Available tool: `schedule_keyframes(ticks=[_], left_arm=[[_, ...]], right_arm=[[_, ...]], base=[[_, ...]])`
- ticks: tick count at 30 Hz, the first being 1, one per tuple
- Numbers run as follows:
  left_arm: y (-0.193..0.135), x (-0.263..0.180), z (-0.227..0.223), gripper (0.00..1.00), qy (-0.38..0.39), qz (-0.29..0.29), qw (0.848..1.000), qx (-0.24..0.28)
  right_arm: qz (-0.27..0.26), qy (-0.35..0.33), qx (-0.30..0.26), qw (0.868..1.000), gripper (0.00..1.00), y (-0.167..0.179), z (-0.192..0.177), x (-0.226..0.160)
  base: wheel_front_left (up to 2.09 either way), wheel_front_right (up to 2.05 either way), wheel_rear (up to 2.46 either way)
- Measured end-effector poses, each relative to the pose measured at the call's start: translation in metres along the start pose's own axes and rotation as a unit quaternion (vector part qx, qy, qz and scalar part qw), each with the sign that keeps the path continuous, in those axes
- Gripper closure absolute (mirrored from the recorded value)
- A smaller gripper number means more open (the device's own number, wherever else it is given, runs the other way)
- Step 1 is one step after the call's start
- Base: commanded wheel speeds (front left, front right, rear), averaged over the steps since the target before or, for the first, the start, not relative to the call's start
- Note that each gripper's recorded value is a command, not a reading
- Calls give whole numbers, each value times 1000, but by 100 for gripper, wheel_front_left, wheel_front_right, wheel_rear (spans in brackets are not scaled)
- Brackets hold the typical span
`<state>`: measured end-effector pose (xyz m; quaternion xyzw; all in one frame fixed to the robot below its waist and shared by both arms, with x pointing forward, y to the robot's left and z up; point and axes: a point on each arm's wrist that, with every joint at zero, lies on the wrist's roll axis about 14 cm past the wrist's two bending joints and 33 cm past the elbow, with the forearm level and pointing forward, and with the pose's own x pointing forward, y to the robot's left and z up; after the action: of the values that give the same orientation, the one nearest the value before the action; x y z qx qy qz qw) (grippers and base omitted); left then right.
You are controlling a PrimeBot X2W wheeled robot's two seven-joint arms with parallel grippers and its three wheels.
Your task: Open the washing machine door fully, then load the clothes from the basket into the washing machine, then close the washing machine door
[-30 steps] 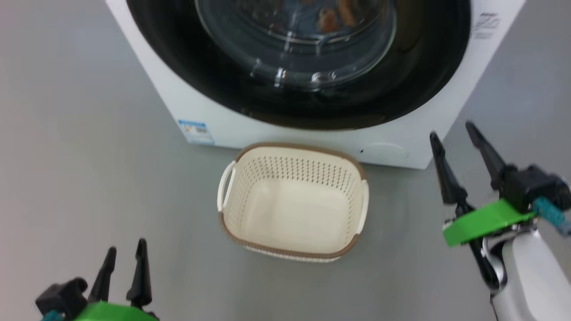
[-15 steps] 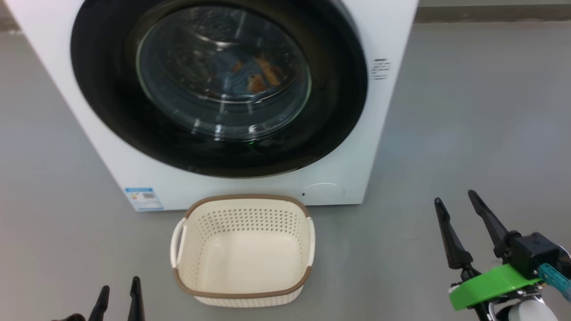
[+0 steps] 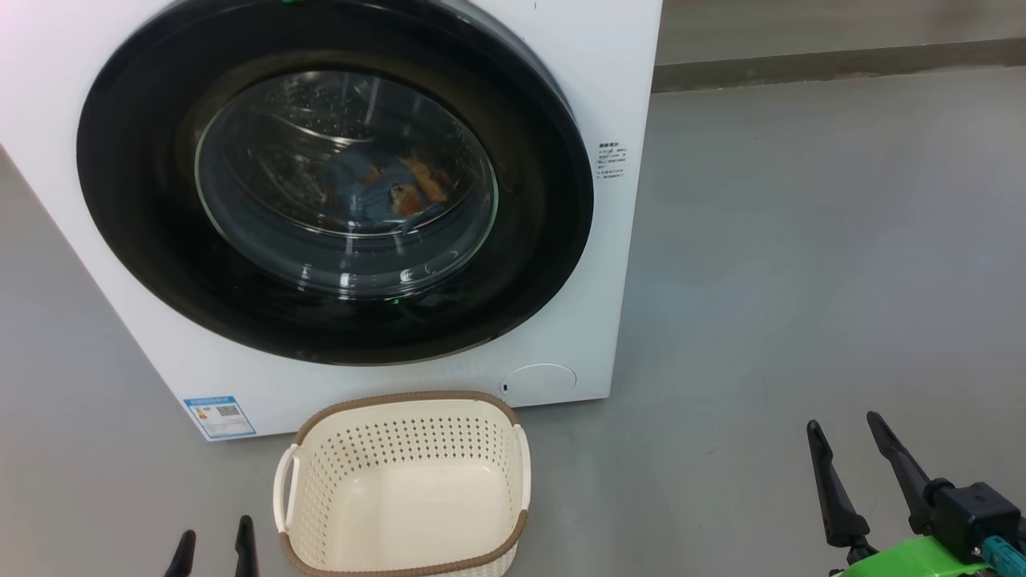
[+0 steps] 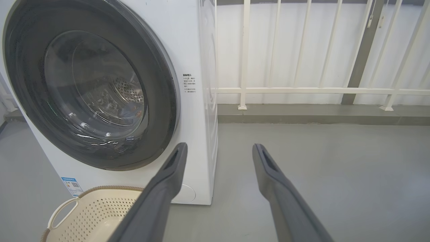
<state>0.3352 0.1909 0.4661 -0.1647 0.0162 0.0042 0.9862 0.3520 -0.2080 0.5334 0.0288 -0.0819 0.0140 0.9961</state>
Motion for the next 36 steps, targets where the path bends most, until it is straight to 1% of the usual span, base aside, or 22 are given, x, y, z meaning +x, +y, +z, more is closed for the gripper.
schedule_keyframes(ticks=[10,15,36], left_arm=[[4,-8,-2,0,2,5,1000,7],[4,-9,-1,0,1,5,1000,15],[4,-8,3,0,-4,4,1000,20]], right_arm=[[-5,14,3,1000,0,0,-9,-1],[-1,14,1,1000,0,3,-10,1],[-1,15,4,1000,0,4,-10,1]], base=[[0,0,0],[0,0,0],[0,0,0]])
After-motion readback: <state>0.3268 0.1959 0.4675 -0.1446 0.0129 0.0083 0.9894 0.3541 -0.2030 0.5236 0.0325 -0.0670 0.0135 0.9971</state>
